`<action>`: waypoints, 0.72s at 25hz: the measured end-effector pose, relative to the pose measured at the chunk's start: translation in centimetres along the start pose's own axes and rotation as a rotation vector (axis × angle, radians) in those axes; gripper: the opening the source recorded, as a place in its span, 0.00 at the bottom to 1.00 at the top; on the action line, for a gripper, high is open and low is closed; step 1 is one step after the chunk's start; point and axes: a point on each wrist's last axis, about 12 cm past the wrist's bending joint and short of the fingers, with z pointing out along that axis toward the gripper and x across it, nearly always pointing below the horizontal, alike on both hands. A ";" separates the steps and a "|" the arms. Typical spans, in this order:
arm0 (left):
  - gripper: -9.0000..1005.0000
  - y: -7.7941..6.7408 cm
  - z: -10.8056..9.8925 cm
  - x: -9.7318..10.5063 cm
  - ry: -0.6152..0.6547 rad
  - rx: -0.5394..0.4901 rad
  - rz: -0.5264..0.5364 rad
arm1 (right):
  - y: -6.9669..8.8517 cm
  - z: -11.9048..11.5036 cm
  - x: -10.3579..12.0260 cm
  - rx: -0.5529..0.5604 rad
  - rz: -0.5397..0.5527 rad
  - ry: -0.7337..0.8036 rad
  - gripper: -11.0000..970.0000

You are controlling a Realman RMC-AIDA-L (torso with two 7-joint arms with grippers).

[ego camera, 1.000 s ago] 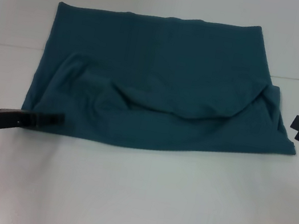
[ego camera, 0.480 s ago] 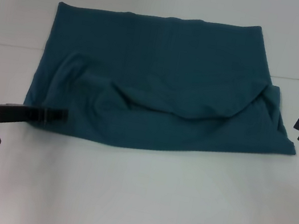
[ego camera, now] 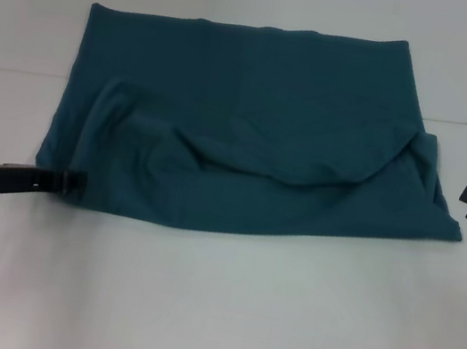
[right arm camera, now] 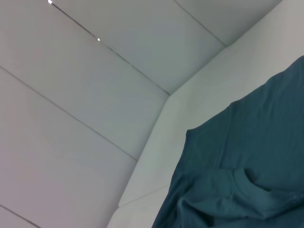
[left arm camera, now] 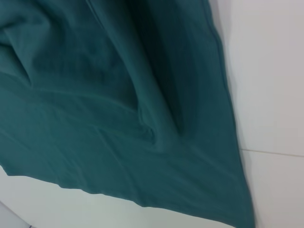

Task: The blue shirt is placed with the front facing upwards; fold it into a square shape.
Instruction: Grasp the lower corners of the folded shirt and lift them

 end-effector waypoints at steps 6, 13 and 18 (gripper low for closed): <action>0.19 0.1 -0.8 -0.5 -0.007 0.025 -0.053 | 0.1 -0.8 -0.8 0.016 -0.035 0.067 0.91; 0.05 0.9 -2.7 -2.1 -0.001 0.114 -0.282 | -0.1 -1.9 -2.0 0.053 -0.063 0.072 0.90; 0.05 1.4 -3.9 -2.6 0.012 0.180 -0.421 | -0.7 -2.0 -3.1 0.130 -0.095 0.095 0.90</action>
